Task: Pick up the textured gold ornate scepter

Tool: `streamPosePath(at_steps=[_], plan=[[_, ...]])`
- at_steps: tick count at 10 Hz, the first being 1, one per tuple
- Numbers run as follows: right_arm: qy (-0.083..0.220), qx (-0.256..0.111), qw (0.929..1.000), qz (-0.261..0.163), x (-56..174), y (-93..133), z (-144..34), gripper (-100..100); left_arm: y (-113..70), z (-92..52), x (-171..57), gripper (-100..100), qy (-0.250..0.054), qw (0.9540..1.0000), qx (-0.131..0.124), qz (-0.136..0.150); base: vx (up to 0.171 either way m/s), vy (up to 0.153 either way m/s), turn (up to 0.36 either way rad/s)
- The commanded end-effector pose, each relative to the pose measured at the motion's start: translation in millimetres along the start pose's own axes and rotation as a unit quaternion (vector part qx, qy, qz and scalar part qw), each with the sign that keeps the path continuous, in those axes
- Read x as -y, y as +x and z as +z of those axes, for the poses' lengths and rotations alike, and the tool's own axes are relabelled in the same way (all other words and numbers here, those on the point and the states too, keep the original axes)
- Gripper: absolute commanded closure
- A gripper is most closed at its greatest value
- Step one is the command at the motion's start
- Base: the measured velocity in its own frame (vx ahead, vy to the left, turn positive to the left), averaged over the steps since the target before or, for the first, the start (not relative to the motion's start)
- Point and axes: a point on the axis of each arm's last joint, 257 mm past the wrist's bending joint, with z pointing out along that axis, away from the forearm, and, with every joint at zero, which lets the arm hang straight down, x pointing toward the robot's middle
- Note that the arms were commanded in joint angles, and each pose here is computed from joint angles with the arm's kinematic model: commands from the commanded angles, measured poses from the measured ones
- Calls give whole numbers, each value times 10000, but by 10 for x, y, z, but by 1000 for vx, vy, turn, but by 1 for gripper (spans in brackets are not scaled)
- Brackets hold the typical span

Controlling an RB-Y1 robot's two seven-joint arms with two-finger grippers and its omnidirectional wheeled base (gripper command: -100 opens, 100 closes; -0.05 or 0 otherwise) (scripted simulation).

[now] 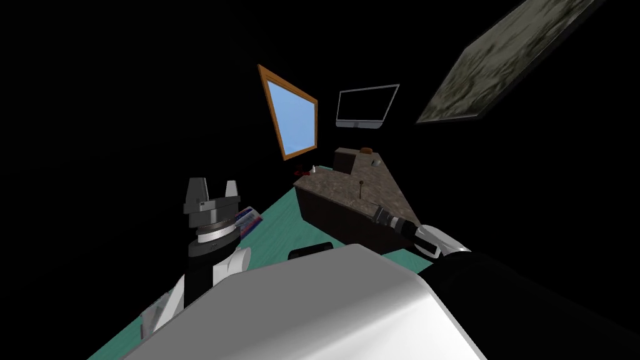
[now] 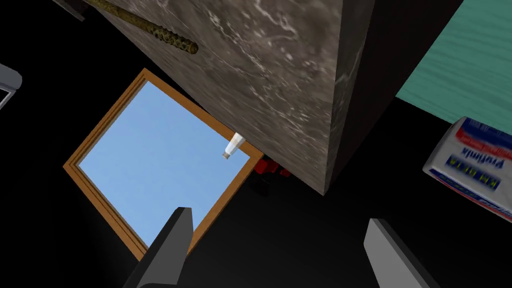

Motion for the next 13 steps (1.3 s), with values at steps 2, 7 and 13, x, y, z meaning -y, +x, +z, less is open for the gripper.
streamPosePath(at_steps=[2,7,13], plan=[[-223,-388,9967,-675,79,280,-202,-100,0,0,0,0,0,10000,0,-1,29,52,195],[-884,-1260,9681,-1977,276,885,-751,-100,0,0,0,0,0,10000,0,0,37,34,239],[-1670,-1961,9211,-2920,352,1403,-1395,-100,0,0,0,0,-1,10000,0,1,41,-9,230]])
